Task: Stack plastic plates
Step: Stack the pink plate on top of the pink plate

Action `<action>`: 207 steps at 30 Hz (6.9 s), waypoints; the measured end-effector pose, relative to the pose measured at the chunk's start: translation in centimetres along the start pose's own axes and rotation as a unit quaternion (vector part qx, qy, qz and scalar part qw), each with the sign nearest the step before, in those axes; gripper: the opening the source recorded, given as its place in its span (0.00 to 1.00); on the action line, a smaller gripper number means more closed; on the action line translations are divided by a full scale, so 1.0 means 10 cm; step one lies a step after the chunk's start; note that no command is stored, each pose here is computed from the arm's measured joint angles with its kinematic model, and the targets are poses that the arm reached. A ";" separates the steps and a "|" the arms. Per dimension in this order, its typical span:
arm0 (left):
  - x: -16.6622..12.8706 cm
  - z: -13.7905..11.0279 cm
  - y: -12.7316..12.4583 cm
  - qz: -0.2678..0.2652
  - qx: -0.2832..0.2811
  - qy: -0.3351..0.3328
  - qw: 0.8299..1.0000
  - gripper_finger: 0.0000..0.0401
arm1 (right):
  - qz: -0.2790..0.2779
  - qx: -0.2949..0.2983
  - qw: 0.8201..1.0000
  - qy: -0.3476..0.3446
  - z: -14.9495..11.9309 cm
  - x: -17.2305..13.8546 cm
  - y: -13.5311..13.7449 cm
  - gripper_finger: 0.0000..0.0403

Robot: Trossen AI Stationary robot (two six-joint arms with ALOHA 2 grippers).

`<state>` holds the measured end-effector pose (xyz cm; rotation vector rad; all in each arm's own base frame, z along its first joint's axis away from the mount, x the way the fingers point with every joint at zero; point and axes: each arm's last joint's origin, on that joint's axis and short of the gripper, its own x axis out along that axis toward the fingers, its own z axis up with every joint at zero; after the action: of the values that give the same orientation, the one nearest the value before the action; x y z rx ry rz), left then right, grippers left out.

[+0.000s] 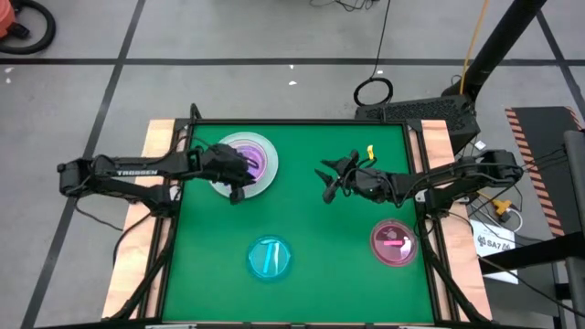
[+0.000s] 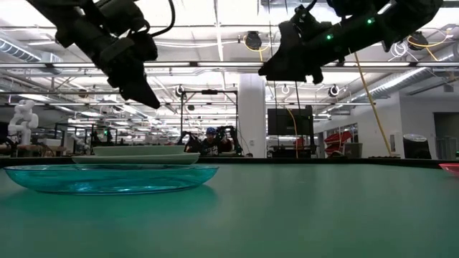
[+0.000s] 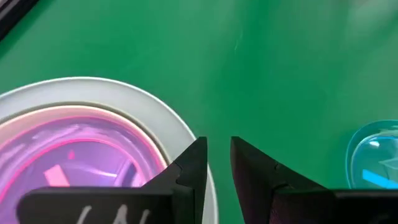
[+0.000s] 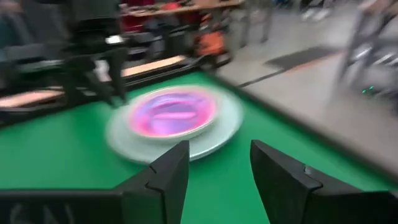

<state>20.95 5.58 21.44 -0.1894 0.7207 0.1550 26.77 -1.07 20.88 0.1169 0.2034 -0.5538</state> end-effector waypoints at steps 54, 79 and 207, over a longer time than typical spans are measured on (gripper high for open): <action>-0.07 -0.10 -1.00 -0.104 0.154 -0.053 0.981 0.19 | -0.260 0.125 0.664 0.690 -0.86 -0.66 1.09 0.41; -0.07 -0.09 -0.98 -0.080 0.156 -0.059 0.983 0.19 | -0.269 0.121 0.681 0.670 -0.94 -0.62 1.12 0.12; -1.49 -0.10 -0.54 0.029 0.080 -0.211 0.974 0.19 | -0.022 -0.489 0.792 0.364 0.72 1.68 1.13 0.17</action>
<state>10.35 -1.04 31.28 0.0202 0.3129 0.1842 47.89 -1.28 24.81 -0.7106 1.2315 -0.3672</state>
